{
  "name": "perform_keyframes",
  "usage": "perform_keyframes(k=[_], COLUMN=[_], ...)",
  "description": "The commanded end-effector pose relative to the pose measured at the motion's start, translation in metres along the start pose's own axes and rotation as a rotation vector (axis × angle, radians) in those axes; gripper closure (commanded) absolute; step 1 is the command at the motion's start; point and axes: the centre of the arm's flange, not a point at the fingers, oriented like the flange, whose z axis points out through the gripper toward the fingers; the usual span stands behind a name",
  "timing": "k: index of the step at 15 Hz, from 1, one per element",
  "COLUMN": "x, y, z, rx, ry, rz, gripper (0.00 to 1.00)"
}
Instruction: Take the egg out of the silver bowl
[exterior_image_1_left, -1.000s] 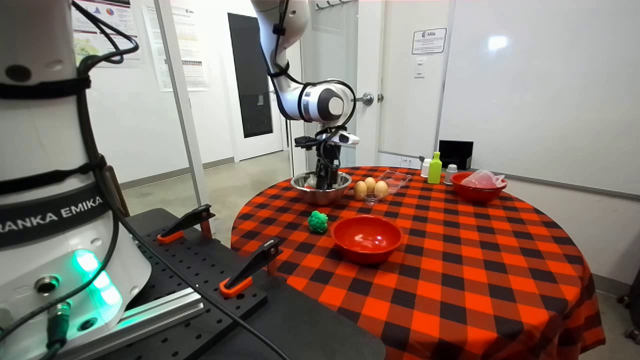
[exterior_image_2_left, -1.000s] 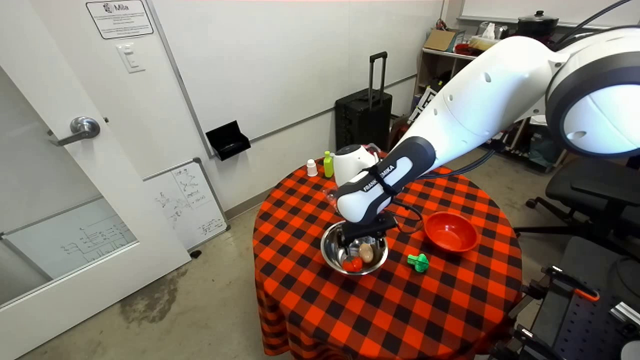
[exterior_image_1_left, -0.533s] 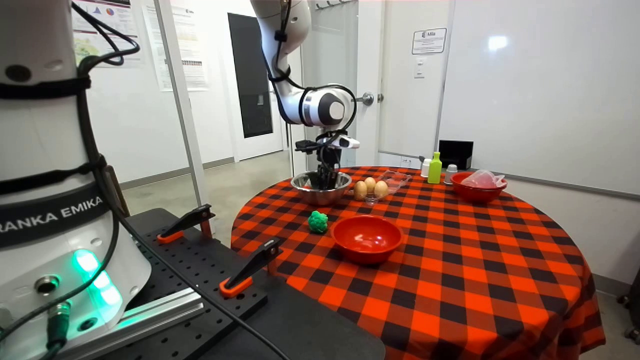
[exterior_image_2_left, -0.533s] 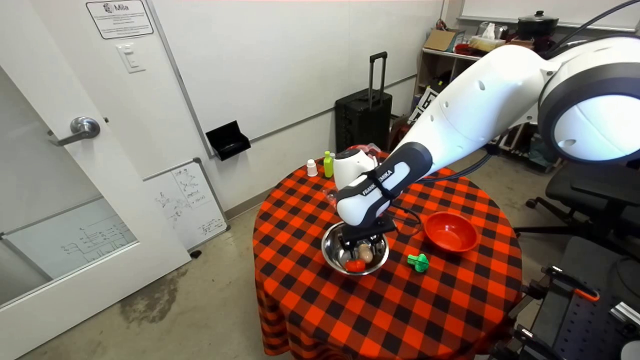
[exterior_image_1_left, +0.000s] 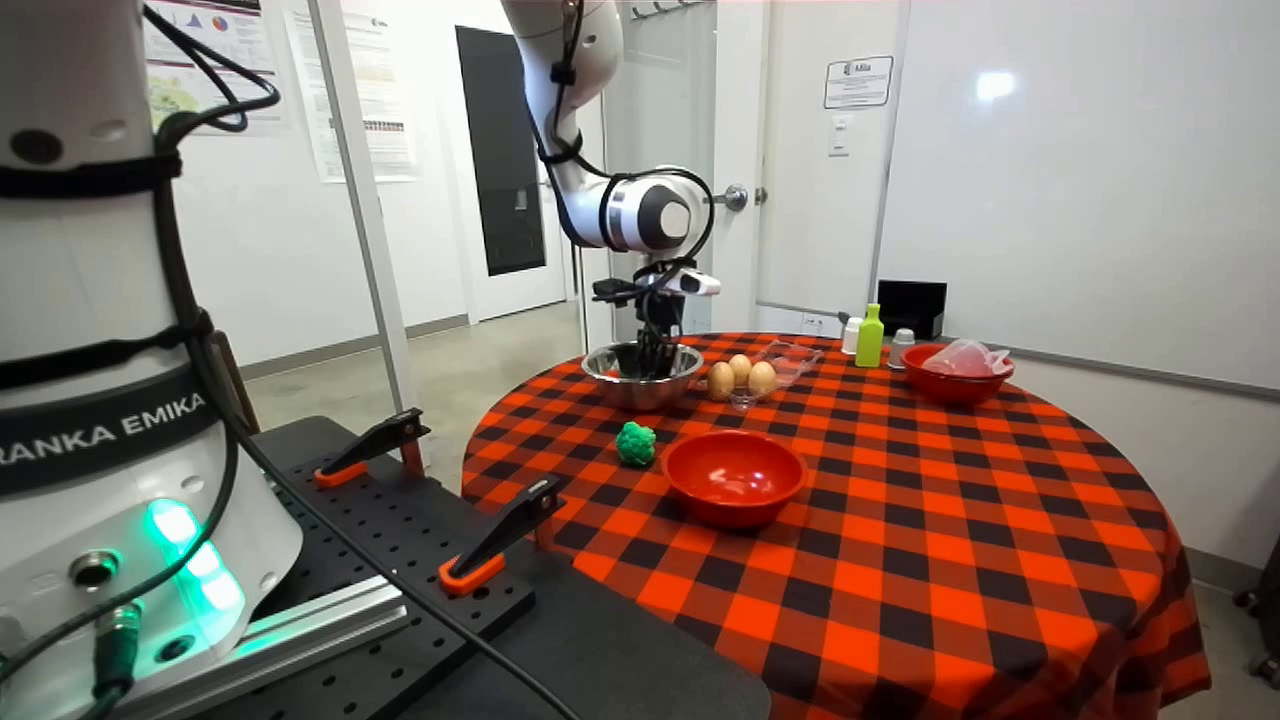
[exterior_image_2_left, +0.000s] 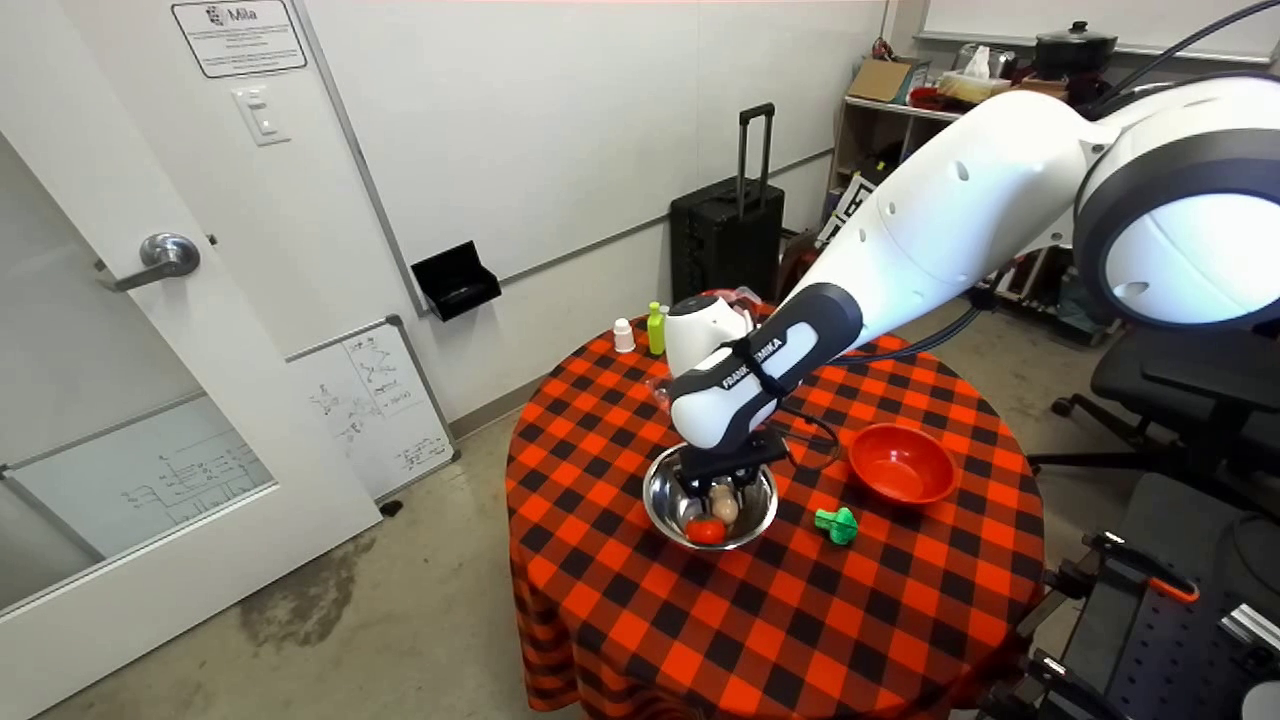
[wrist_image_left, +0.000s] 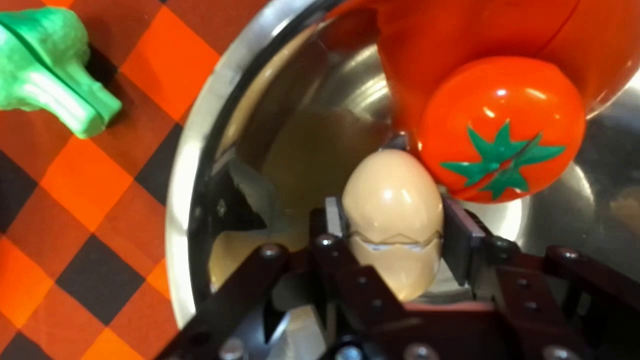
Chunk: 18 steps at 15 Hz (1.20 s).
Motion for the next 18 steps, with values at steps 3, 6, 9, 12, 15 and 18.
perform_keyframes(k=[3,6,9,12,15,18], x=[-0.024,-0.047,-0.069,-0.079,-0.080,-0.072], y=[0.012,0.030,0.058,0.091,0.121,0.147], z=[-0.062,-0.105,-0.136,-0.148,-0.144,-0.132], rx=[0.071,0.097,0.072,0.026,-0.016,-0.054], ry=[0.071,0.129,0.149,0.153,0.169,0.169], rz=[-0.046,-0.067,-0.075,-0.067,-0.061,-0.052], gripper=[0.77,0.77,0.77,0.77,0.77,0.77])
